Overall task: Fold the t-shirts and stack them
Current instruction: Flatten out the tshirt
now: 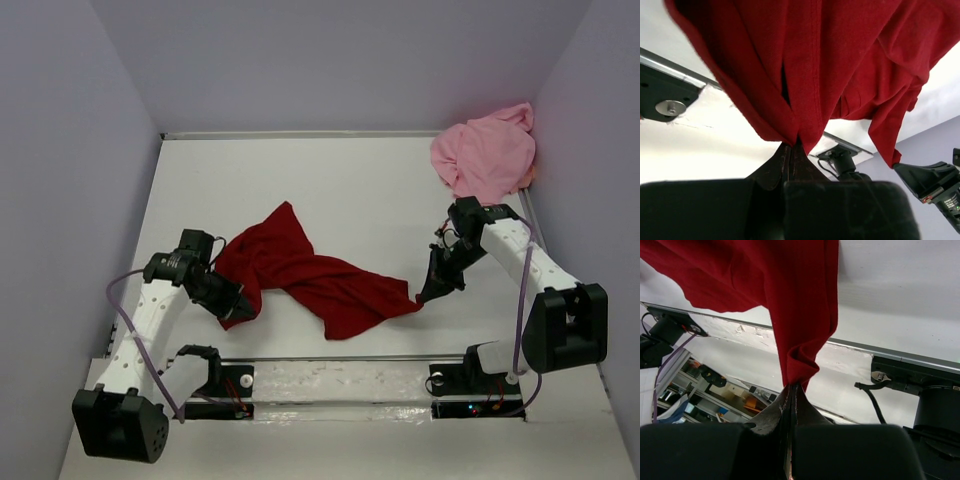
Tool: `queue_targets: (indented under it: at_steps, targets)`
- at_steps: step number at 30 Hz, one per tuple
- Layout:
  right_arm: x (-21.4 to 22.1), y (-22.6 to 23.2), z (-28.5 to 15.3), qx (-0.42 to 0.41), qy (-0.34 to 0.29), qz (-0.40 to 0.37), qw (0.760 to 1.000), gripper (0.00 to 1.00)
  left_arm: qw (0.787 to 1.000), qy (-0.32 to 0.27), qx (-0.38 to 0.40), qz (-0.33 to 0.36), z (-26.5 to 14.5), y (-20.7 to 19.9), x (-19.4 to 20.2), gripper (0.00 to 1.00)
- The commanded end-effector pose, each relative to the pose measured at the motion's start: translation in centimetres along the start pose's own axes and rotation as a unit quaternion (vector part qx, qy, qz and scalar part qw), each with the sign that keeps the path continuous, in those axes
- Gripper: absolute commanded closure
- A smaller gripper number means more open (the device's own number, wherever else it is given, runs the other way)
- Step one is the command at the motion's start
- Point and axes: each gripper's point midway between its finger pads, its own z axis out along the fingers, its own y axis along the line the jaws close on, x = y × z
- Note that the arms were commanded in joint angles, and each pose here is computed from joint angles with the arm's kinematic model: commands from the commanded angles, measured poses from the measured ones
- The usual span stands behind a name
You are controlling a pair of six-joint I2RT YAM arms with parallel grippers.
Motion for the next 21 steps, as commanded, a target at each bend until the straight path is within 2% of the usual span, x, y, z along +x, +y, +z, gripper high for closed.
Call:
queue_targets:
  at_steps: [1, 5, 8, 11, 13, 15, 16, 17, 21]
  targets:
    - [-1.1, 0.9, -0.6, -0.010, -0.021, -0.026, 0.999, 1.00, 0.999, 0.037, -0.001, -0.031, -0.3, -0.3, 2.5, 1.00]
    - [-1.2, 1.1, -0.7, -0.011, -0.023, -0.028, 0.999, 1.00, 0.995, 0.087, -0.051, -0.026, 1.0, 1.3, 5.5, 1.00]
    - [-1.1, 1.1, -0.7, -0.013, -0.021, -0.029, 0.999, 1.00, 0.990, 0.103, -0.091, -0.012, 1.7, 2.1, 6.8, 1.00]
    - [-1.2, 1.1, -0.8, -0.011, -0.025, -0.031, 0.999, 0.94, 0.992, 0.088, -0.094, 0.011, 1.2, 0.2, 6.5, 1.00]
    - [-1.2, 1.1, -0.8, -0.011, -0.026, -0.031, 0.999, 0.94, 0.995, 0.061, -0.071, 0.033, 0.1, -3.0, 5.9, 1.00]
    - [-1.4, 1.2, -0.8, -0.012, -0.027, -0.032, 0.999, 0.94, 0.996, 0.041, -0.043, 0.072, -1.3, -6.0, 5.7, 1.00]
    - [-1.4, 1.3, -0.8, -0.014, -0.028, -0.033, 0.999, 0.94, 0.994, 0.037, -0.053, 0.085, -0.9, -7.0, 5.5, 1.00]
    - [-1.5, 1.3, -0.8, -0.013, -0.027, -0.032, 0.999, 0.94, 0.991, 0.029, -0.035, 0.124, -1.7, -8.7, 5.8, 1.00]
    - [-1.6, 1.6, -0.9, -0.014, -0.028, -0.039, 0.999, 0.94, 0.980, 0.049, -0.070, 0.179, 0.0, -9.7, 7.5, 0.90]
